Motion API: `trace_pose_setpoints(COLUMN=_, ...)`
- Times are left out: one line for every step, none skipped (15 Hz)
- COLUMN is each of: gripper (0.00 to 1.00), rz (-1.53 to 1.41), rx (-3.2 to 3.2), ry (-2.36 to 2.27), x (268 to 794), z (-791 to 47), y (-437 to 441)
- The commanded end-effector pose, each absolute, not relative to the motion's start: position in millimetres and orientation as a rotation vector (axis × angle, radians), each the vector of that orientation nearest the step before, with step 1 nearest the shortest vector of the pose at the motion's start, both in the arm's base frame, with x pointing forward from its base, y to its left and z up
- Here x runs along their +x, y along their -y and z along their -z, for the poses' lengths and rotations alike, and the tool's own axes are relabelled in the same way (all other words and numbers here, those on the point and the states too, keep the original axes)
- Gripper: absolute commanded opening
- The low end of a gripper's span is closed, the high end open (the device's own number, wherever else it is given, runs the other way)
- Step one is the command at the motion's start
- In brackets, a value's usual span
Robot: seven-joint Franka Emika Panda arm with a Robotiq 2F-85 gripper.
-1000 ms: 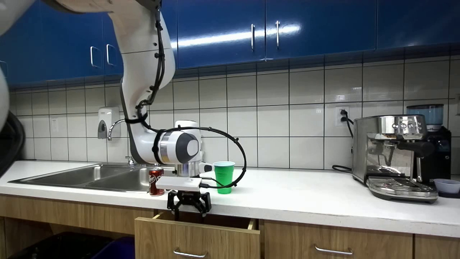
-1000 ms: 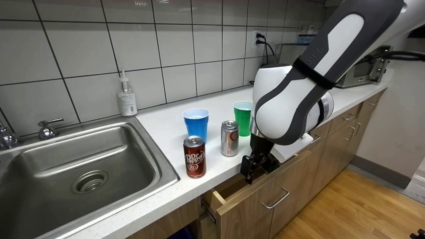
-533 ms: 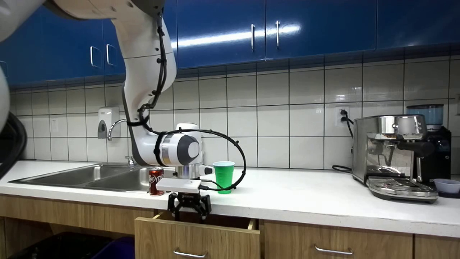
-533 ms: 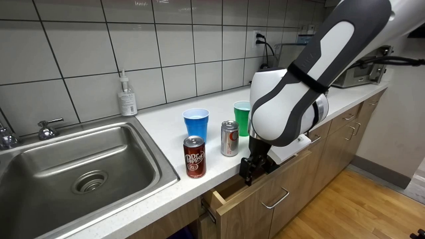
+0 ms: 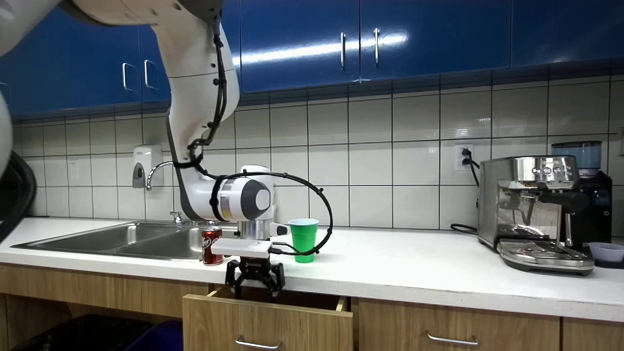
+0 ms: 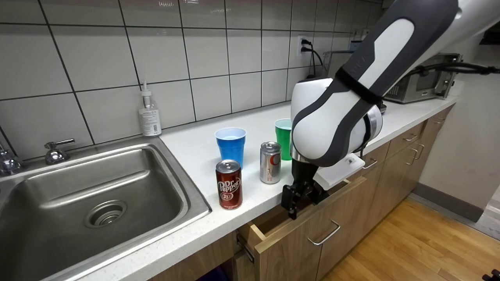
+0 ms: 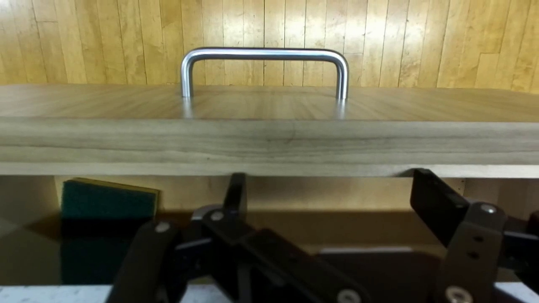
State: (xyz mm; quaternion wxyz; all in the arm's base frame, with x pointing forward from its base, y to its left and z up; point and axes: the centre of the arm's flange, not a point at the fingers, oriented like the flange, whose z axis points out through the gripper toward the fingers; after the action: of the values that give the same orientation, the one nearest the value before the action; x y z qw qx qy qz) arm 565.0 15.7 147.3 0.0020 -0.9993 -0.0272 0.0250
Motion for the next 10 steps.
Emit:
trace_pose_setpoints(gripper=1.00, rz=-0.137, rx=-3.122, ry=0.045, x=553, z=-152, y=-19)
trace_pose_setpoints(gripper=1.00, rz=-0.140, rx=-3.119, ry=0.039, x=550, z=-152, y=-19)
trace_pose_setpoints(gripper=1.00, rz=-0.140, rx=-3.120, ry=0.033, x=548, z=-152, y=-19)
trace_pose_setpoints(gripper=1.00, rz=-0.142, rx=-3.118, ry=0.023, x=546, z=-151, y=-19)
trace_pose_setpoints(gripper=1.00, rz=-0.144, rx=-3.117, ry=0.011, x=543, z=-151, y=-18)
trace_pose_setpoints(gripper=1.00, rz=-0.146, rx=-3.116, ry=-0.005, x=539, z=-152, y=-18)
trace_pose_setpoints(gripper=1.00, rz=-0.149, rx=-3.114, ry=-0.020, x=535, z=-152, y=-17)
trace_pose_setpoints(gripper=1.00, rz=-0.153, rx=-3.111, ry=-0.046, x=532, z=-153, y=-17)
trace_pose_setpoints(gripper=1.00, rz=-0.155, rx=-3.109, ry=-0.057, x=529, z=-153, y=-17)
trace_pose_setpoints(gripper=1.00, rz=-0.162, rx=-3.105, ry=-0.074, x=525, z=-153, y=-16)
